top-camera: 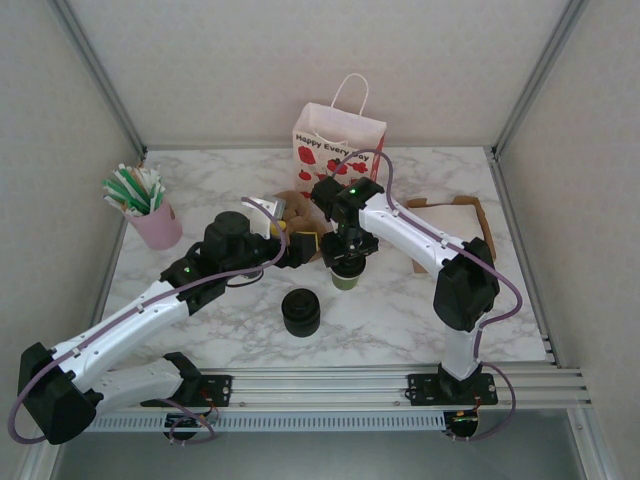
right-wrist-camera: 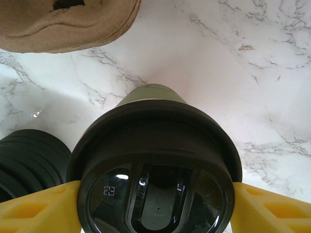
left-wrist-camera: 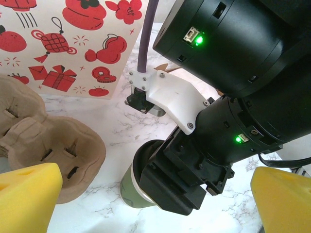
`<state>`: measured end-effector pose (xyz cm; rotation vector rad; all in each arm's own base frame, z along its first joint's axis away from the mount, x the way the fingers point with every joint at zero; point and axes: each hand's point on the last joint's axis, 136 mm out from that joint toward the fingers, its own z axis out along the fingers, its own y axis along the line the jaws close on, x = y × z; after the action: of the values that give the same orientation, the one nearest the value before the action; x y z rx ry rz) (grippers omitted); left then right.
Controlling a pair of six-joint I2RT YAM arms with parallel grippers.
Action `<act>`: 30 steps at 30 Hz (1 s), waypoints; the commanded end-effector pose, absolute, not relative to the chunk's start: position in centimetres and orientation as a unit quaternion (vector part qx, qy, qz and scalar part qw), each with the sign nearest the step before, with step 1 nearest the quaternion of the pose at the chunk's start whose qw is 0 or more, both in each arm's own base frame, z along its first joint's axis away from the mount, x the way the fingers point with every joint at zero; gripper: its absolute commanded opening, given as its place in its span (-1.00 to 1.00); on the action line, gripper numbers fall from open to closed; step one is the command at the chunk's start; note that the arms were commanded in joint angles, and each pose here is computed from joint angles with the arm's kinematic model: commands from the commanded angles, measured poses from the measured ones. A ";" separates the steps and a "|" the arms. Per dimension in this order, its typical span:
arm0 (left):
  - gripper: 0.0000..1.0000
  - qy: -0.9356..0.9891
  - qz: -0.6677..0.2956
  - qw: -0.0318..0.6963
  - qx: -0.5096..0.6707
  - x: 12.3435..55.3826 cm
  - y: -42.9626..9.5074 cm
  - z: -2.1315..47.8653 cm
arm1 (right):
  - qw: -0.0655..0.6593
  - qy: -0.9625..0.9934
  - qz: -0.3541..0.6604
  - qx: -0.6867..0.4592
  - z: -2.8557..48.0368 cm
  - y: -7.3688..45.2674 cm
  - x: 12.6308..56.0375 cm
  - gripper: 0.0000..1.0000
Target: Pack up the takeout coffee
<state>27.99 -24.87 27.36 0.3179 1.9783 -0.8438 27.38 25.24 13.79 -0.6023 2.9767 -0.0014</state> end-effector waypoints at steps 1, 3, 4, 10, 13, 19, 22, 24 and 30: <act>0.99 0.802 -0.354 0.464 0.129 27.8 -25.3 27.3 | 0.059 0.977 -0.005 -0.204 14.3 25.3 27.3 0.46; 0.99 0.802 -0.354 0.464 0.129 27.8 -25.3 27.3 | 0.064 0.977 -0.004 -0.203 14.8 25.3 27.3 0.46; 0.99 0.802 -0.354 0.464 0.129 27.8 -25.3 27.3 | 0.068 0.977 -0.004 -0.203 15.1 25.3 27.4 0.46; 0.99 0.802 -0.354 0.464 0.129 27.8 -25.3 27.2 | 0.082 0.976 0.003 -0.200 16.2 25.3 27.4 0.46; 0.99 0.802 -0.354 0.464 0.129 27.9 -25.3 27.2 | 0.081 0.976 0.006 -0.202 16.2 25.4 27.3 0.46; 0.99 0.802 -0.354 0.463 0.129 27.9 -25.3 27.2 | 0.073 0.976 0.010 -0.204 15.6 25.7 27.2 0.46; 0.99 0.802 -0.355 0.463 0.129 27.9 -25.4 27.1 | 0.065 0.977 0.002 -0.204 14.9 25.6 27.2 0.46; 0.99 0.803 -0.354 0.462 0.129 27.9 -25.4 27.1 | 0.061 0.977 -0.002 -0.203 14.5 25.4 27.1 0.46; 0.99 0.802 -0.355 0.462 0.130 27.9 -25.4 27.1 | 0.053 0.978 -0.021 -0.200 13.8 24.7 27.0 0.46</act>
<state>28.10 -24.95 27.44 0.3139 1.9704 -0.8492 27.42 25.36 14.13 -0.6018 2.9605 -0.0041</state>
